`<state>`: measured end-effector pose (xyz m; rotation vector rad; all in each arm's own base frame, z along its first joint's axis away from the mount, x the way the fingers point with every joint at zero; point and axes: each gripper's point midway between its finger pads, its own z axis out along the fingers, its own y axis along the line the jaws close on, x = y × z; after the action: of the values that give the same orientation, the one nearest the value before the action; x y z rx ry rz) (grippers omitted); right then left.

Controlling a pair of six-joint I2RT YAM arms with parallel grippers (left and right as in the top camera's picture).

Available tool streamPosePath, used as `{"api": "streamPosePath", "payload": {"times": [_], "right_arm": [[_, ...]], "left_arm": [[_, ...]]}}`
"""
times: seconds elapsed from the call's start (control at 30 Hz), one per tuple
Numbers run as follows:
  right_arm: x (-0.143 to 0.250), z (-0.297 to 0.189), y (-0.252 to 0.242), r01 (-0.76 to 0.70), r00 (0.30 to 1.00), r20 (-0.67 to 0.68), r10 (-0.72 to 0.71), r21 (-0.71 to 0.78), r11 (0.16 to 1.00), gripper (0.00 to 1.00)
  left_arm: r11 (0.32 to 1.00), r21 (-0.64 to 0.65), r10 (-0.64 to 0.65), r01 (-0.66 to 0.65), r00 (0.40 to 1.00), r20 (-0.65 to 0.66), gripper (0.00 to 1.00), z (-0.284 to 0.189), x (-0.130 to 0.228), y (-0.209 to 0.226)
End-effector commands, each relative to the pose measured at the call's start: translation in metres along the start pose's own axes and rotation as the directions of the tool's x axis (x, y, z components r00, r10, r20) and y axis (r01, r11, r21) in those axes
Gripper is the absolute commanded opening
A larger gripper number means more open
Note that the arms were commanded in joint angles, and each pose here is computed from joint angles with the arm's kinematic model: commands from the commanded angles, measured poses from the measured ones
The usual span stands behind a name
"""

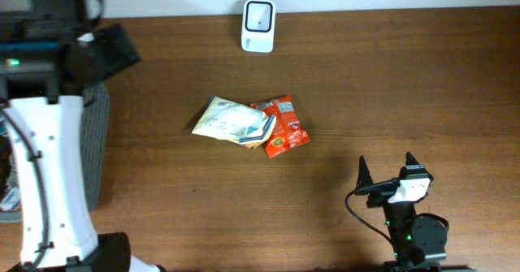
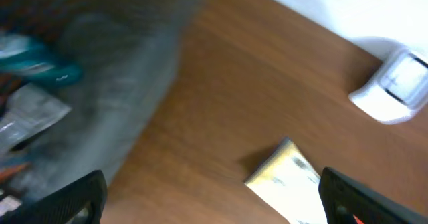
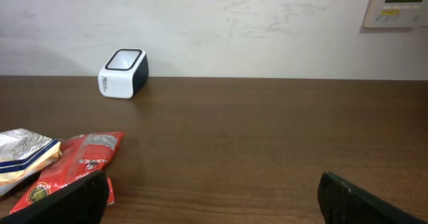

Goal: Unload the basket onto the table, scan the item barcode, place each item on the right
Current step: 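Carry the white package out and release it beside the red bag, then reach into the basket and grasp the small orange box with left gripper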

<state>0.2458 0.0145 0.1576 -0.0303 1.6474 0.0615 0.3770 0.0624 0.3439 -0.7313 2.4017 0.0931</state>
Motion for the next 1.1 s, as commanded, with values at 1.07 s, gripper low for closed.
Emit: {"api": "streamPosePath", "payload": {"times": [1.07], "right_arm": [[0.003, 0.0, -0.001, -0.001, 1.0, -0.006, 0.001, 0.006, 1.0, 0.98]], "left_arm": [[0.782, -0.427, -0.483, 0.454, 0.874, 0.046, 0.99, 0.073, 0.018, 0.201]]}}
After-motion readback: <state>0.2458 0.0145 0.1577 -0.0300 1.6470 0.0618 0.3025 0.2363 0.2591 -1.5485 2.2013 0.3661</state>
